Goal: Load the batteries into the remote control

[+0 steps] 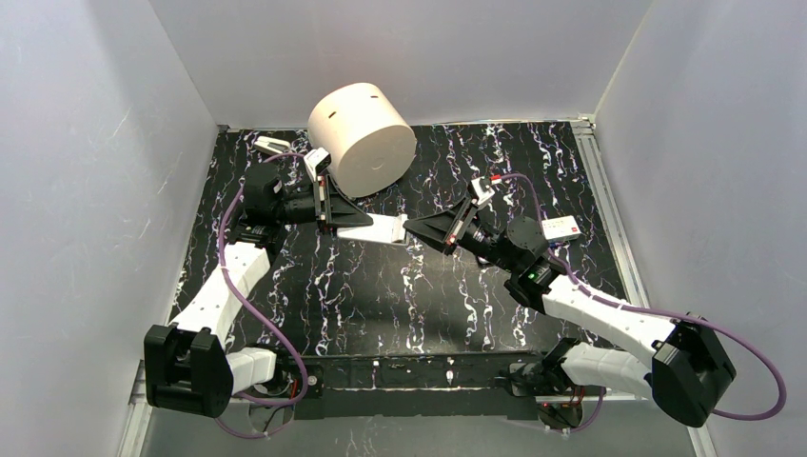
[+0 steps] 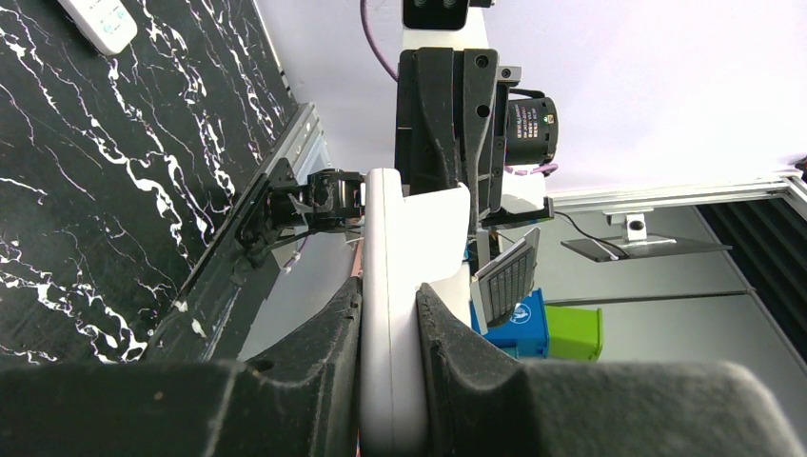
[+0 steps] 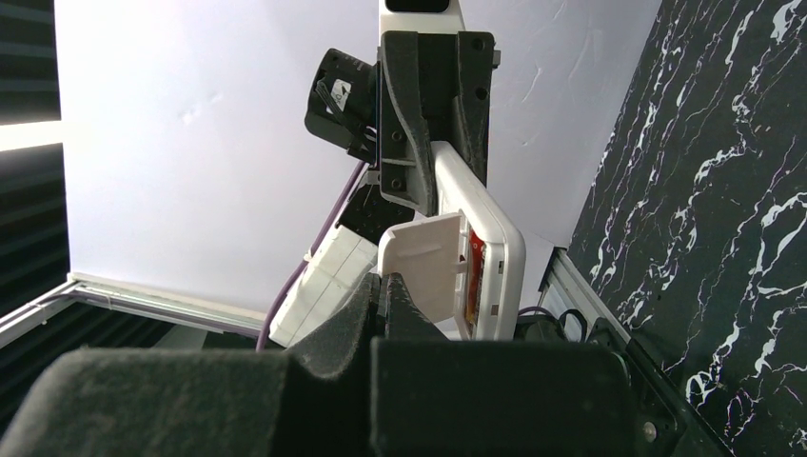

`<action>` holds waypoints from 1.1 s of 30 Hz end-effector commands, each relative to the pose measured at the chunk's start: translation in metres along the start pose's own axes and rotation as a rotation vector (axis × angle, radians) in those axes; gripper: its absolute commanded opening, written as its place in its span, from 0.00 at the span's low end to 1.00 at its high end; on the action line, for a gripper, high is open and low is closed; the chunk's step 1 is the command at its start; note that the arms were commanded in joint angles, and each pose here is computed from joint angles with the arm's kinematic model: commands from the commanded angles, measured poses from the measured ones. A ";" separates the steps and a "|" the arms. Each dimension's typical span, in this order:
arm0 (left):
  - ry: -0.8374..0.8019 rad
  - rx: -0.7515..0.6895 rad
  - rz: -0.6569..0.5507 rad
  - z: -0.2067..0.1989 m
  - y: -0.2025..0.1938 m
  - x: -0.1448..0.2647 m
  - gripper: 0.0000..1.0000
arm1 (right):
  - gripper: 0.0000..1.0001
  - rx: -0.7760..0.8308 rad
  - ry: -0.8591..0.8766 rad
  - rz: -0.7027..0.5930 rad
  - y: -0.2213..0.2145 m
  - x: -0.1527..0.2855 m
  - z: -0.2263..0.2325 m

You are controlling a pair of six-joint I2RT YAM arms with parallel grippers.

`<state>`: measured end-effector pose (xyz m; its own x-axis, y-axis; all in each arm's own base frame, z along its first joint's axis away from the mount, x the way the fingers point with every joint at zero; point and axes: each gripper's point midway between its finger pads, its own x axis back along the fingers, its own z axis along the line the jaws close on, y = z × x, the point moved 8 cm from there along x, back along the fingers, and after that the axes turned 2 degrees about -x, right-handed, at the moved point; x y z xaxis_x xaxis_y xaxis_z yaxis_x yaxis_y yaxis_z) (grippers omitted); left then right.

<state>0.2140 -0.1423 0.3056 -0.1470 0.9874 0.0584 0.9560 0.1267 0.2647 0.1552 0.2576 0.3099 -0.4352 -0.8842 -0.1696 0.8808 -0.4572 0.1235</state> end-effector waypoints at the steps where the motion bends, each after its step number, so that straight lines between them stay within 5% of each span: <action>1: -0.062 -0.079 0.047 -0.025 -0.005 0.005 0.00 | 0.01 -0.001 -0.145 0.015 -0.002 -0.001 -0.029; 15: -0.070 -0.079 0.051 -0.025 -0.005 0.005 0.00 | 0.02 0.020 -0.201 0.008 -0.001 0.000 -0.037; 33: -0.063 -0.061 0.041 -0.021 -0.002 0.004 0.00 | 0.22 0.075 -0.255 -0.036 0.005 0.002 -0.027</action>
<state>0.2182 -0.1397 0.3079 -0.1654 0.9851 0.0470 0.9536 0.1476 0.2624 0.1622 0.2540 0.2996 -0.5044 -0.8627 -0.0364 0.8474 -0.5026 0.1711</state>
